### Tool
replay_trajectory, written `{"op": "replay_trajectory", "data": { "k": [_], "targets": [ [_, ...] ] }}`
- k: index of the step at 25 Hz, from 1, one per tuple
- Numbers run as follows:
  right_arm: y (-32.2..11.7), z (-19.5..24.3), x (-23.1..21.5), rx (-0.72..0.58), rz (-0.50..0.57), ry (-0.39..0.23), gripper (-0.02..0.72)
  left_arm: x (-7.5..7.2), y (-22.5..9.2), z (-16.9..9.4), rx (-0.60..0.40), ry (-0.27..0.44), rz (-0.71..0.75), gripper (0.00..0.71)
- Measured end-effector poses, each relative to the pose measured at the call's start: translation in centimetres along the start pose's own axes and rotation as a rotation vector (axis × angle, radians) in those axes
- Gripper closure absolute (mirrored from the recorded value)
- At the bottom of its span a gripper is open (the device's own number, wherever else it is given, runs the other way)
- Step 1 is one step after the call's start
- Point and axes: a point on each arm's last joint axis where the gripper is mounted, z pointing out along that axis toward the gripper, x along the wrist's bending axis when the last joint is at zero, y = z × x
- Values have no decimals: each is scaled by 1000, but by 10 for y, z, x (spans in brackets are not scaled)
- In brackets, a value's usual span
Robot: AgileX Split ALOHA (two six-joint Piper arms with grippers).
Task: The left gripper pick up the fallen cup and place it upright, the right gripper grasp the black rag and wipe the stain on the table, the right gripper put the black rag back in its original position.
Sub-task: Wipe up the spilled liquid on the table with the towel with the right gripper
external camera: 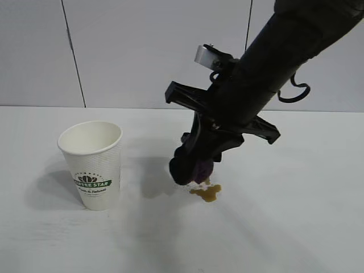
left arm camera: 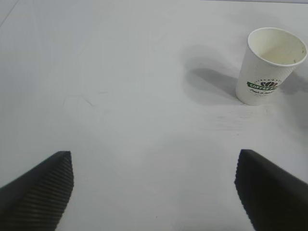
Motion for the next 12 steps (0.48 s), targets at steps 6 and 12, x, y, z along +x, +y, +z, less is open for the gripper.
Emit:
{"op": "replay_trajectory", "data": {
  "k": [6,12],
  "targets": [
    [-1,11,3,-17,-22,-15,602,0,0,0,0,0,0,52],
    [-8,49,-7,31,-22,-57,602,0,0,0,0,0,0,52]
  ]
}}
